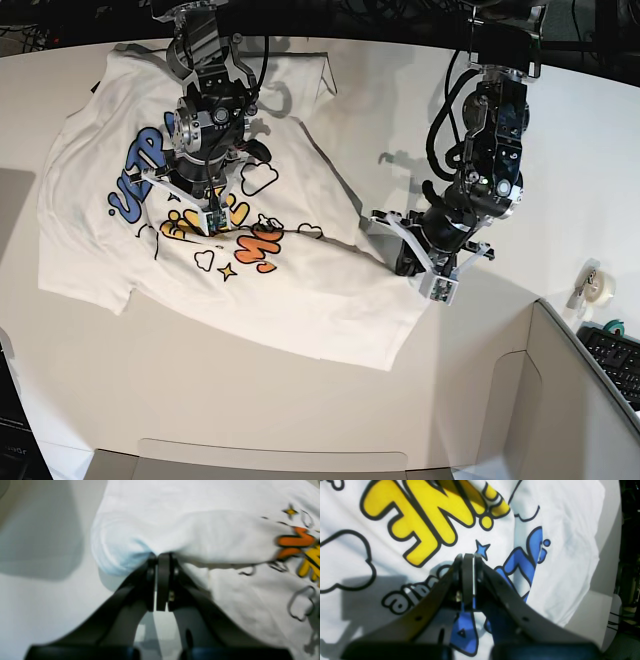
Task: Layout the t-shirt on the table in an organized manner, then fold the t-shirt properly
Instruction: 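Drag the shirt with the right gripper toward the collar, left gripper pressing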
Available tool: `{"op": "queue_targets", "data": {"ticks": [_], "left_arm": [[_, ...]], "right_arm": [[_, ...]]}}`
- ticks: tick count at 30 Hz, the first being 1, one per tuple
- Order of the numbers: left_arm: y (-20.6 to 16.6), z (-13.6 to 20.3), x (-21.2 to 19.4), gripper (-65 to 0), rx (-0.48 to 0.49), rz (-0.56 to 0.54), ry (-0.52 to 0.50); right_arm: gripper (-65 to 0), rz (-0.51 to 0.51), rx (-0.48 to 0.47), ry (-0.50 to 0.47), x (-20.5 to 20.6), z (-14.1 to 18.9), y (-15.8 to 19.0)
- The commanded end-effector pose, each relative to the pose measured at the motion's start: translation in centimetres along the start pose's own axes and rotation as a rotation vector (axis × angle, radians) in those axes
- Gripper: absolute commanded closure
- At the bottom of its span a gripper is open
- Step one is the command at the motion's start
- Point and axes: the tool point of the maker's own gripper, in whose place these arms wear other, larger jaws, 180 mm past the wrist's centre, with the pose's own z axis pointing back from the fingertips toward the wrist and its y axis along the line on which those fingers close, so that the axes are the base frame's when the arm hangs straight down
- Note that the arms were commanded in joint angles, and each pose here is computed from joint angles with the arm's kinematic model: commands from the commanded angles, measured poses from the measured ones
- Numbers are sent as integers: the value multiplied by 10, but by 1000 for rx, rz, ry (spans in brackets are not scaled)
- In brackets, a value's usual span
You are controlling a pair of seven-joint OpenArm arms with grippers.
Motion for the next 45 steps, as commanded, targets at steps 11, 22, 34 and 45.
{"op": "queue_targets", "data": {"ticks": [11,22,34,45], "left_arm": [[34,39,58,-3,108,-237,80],[13,-5,13,-376,78,-482,251],[83,-7,-27,-298,299,-537,239],[105,11,-6,-16,346,-483,132]], "right_arm": [[0,12,-18,0,1,-5,-2],[0,46,-34,32,-9,-14,-6],[0,50,-30,32,-11,-13,-4],[0,-22,-43,-68,9,15,-19]]}}
